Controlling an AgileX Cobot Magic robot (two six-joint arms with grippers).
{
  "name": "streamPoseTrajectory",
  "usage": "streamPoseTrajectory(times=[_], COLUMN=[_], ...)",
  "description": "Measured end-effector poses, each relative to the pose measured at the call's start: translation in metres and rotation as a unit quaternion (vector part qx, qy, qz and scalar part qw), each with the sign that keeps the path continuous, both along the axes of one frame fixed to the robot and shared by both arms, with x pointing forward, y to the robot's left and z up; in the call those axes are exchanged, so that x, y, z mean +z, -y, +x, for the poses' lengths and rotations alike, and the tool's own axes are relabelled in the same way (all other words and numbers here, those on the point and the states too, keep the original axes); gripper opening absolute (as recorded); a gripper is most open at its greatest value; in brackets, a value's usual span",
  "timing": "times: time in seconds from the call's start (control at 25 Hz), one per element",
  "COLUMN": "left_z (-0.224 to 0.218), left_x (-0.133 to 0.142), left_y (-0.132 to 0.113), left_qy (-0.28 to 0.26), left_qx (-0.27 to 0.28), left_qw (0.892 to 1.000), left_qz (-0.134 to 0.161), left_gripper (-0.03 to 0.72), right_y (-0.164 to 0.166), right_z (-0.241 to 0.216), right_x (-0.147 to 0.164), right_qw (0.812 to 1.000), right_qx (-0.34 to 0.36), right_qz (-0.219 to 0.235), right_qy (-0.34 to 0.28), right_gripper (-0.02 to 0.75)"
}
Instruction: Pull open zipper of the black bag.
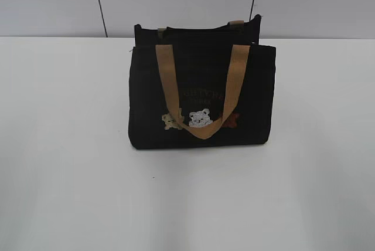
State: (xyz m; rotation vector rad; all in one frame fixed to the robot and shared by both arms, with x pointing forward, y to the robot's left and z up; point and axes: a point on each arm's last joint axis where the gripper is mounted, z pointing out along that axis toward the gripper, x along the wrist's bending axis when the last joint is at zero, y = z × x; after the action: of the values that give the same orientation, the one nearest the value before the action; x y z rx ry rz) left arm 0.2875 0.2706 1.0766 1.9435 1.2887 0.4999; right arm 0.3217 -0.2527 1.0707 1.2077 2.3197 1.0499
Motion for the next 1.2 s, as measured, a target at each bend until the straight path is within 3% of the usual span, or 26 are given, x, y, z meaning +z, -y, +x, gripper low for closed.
streamPoseTrajectory(times=[0.24, 0.44, 0.64, 1.2], left_z=[-0.034, -0.048, -0.048, -0.049], left_x=[-0.011, -0.012, -0.012, -0.012], left_y=[-0.01, -0.018, -0.019, -0.016], left_qy=[0.06, 0.1, 0.102, 0.099], left_qx=[0.027, 0.086, 0.122, 0.113], left_qw=[0.998, 0.991, 0.987, 0.988], left_qz=[-0.009, -0.02, -0.018, -0.04], left_gripper=[0.504, 0.503, 0.504, 0.504], right_y=[0.016, 0.029, 0.04, 0.041], right_z=[-0.042, -0.068, -0.081, -0.08], right_x=[-0.006, -0.026, -0.029, -0.031], right_qw=[0.997, 0.991, 0.979, 0.978], right_qx=[-0.067, -0.128, -0.169, -0.175], right_qz=[-0.014, -0.021, -0.04, -0.045], right_qy=[0.021, 0.044, 0.102, 0.106], right_gripper=[0.586, 0.586, 0.586, 0.587])
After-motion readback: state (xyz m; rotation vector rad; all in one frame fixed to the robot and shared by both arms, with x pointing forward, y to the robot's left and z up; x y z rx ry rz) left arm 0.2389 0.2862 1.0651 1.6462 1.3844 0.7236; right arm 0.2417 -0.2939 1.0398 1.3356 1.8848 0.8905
